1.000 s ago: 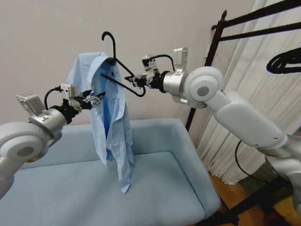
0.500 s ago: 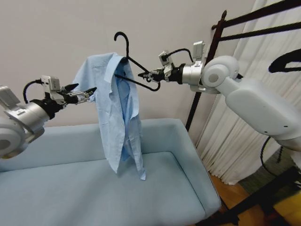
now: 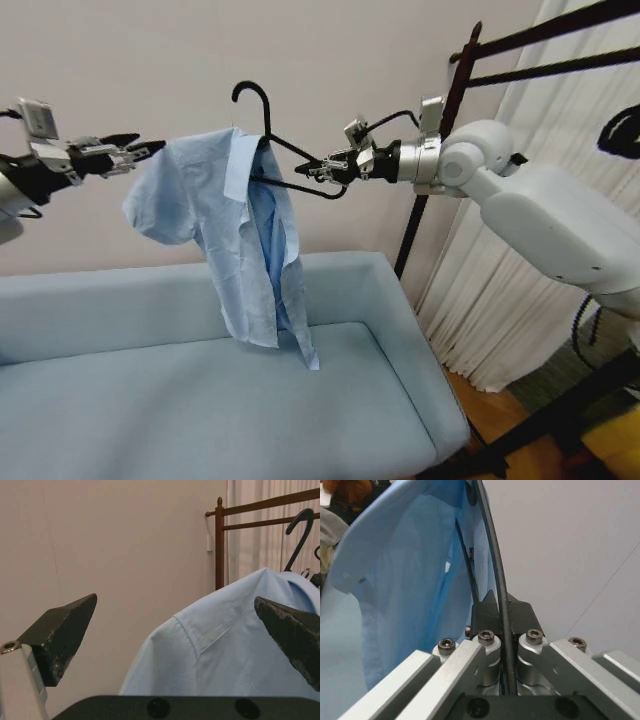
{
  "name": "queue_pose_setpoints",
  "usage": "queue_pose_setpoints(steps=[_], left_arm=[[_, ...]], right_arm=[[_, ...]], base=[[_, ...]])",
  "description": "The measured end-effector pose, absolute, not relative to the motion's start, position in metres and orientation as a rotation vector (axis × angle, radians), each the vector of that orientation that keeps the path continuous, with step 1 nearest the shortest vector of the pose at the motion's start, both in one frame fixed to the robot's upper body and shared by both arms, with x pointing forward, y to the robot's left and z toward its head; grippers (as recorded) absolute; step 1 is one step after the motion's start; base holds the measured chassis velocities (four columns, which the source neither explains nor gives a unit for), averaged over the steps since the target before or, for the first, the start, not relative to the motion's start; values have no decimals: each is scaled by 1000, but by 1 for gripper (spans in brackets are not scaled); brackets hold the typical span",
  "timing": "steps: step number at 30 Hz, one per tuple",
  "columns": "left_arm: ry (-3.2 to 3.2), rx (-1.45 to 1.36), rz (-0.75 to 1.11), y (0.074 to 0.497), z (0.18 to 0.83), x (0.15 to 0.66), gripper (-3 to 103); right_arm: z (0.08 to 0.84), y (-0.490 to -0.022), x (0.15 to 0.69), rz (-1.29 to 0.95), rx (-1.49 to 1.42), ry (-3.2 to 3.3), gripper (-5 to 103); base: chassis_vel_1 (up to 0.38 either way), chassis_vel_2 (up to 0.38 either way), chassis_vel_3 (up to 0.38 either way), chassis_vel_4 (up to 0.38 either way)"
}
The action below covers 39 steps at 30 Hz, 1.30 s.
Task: Pick up the clothes from the sofa and hang them on the clothes hanger.
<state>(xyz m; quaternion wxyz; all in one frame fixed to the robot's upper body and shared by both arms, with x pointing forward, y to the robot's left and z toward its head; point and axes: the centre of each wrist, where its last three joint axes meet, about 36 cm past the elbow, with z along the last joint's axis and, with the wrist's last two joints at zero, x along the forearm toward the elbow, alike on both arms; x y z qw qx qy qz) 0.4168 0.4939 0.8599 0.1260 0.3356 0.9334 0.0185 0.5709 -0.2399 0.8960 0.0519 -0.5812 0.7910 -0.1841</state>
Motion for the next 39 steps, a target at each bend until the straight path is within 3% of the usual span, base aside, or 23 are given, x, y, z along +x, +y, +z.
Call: queue_pose_setpoints(steps=[12, 25, 39], left_arm=[[2696, 1219, 226, 530, 871, 418, 100], [2722, 1392, 256, 523, 870, 424, 100], [2773, 1343, 269, 517, 877, 429, 100]], right_arm=[[903, -218, 579, -696, -1852, 2322, 2], [903, -203, 576, -713, -1879, 2270, 2], [898, -202, 569, -697, -1912, 2230, 2]], base=[[0, 0, 0, 0], [0, 0, 0, 0], [0, 0, 0, 0]])
